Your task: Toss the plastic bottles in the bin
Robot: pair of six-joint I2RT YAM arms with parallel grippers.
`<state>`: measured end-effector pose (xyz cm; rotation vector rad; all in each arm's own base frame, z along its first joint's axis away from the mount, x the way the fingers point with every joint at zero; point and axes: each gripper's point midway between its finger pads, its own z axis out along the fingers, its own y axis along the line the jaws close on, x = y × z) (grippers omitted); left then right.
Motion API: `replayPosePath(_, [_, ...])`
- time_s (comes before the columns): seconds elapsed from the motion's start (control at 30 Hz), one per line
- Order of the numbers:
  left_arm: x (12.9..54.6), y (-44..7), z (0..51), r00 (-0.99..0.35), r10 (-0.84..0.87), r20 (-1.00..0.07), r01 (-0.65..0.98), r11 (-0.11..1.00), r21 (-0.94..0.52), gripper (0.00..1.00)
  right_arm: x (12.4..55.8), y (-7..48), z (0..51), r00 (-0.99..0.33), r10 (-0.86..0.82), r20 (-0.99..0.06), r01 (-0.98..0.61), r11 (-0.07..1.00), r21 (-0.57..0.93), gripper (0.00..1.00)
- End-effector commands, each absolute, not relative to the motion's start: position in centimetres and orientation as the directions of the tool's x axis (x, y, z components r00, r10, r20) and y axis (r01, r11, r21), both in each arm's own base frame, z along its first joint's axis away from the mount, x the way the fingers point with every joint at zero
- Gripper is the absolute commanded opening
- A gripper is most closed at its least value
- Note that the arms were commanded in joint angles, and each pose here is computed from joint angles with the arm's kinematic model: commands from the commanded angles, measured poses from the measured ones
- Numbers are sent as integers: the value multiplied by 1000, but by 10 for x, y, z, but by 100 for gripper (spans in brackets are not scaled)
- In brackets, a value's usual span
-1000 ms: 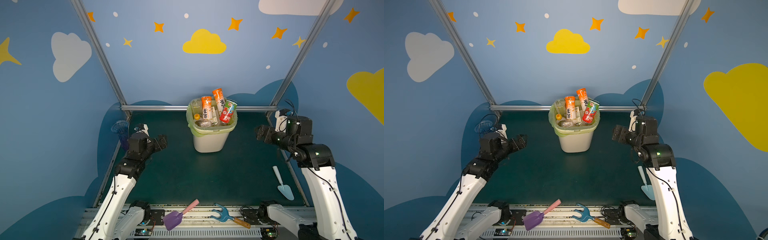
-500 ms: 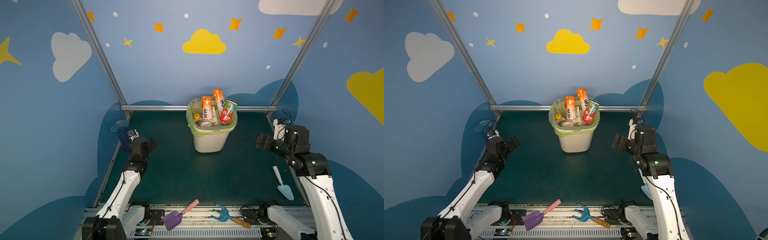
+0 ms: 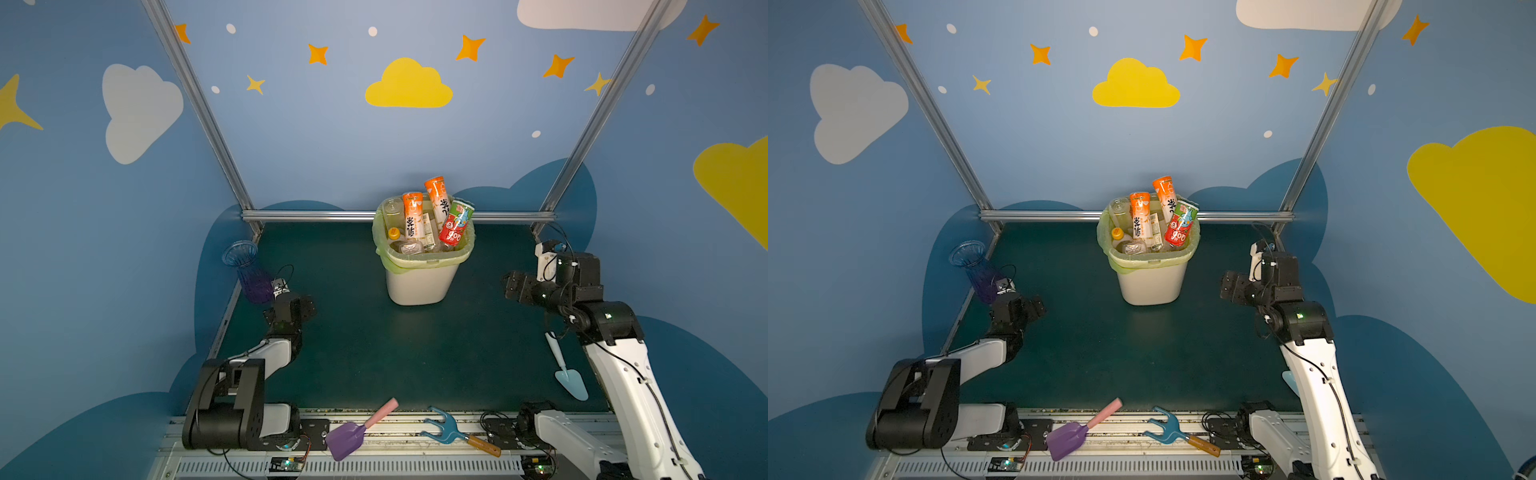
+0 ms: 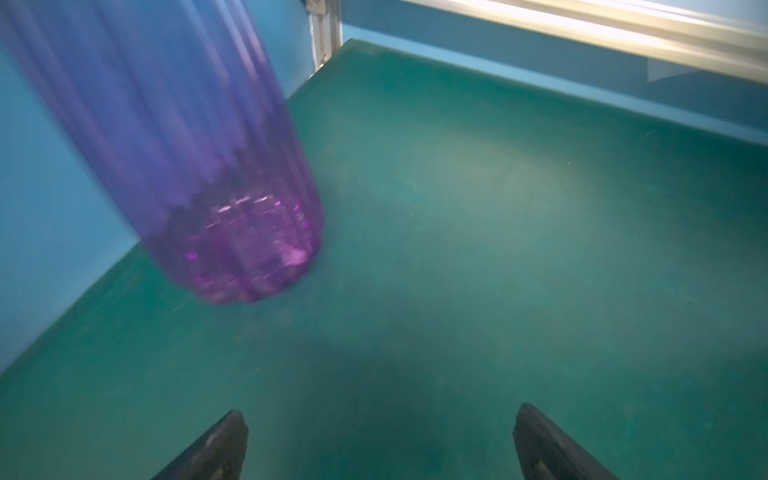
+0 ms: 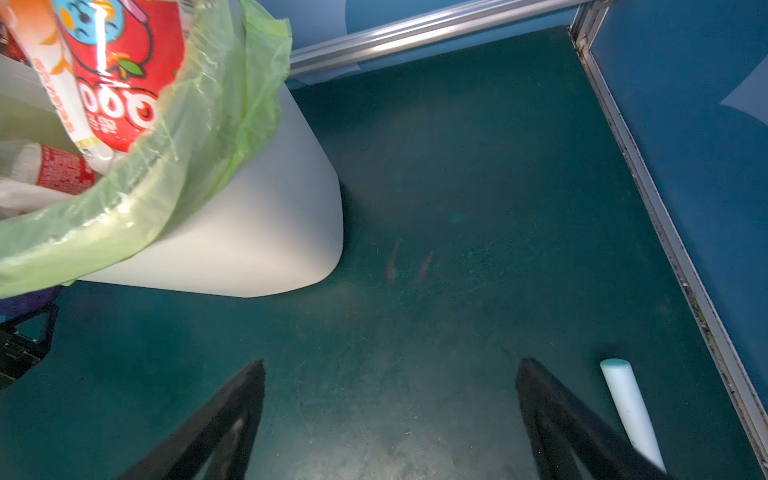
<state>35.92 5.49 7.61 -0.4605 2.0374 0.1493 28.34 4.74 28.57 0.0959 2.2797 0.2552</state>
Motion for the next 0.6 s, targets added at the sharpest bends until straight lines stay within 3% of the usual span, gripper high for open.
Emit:
replayPosePath(0.0, [387, 43, 83, -363, -232, -903, -281, 951, -132, 100, 294, 41, 279, -646, 144, -749, 3, 982, 187, 95])
replayPosePath(0.17, [392, 32, 81, -394, -201, -897, -227, 967, -117, 100, 316, 28, 245, -602, 148, -785, 41, 987, 154, 96])
replayPosePath(0.43, [392, 31, 81, -412, -182, -893, -213, 972, -100, 100, 350, 13, 187, -399, 89, -913, 37, 996, 81, 97])
replayPosePath(0.57, [392, 31, 81, -413, -181, -892, -214, 972, -98, 100, 357, 11, 163, -400, 91, -912, 38, 996, 83, 97])
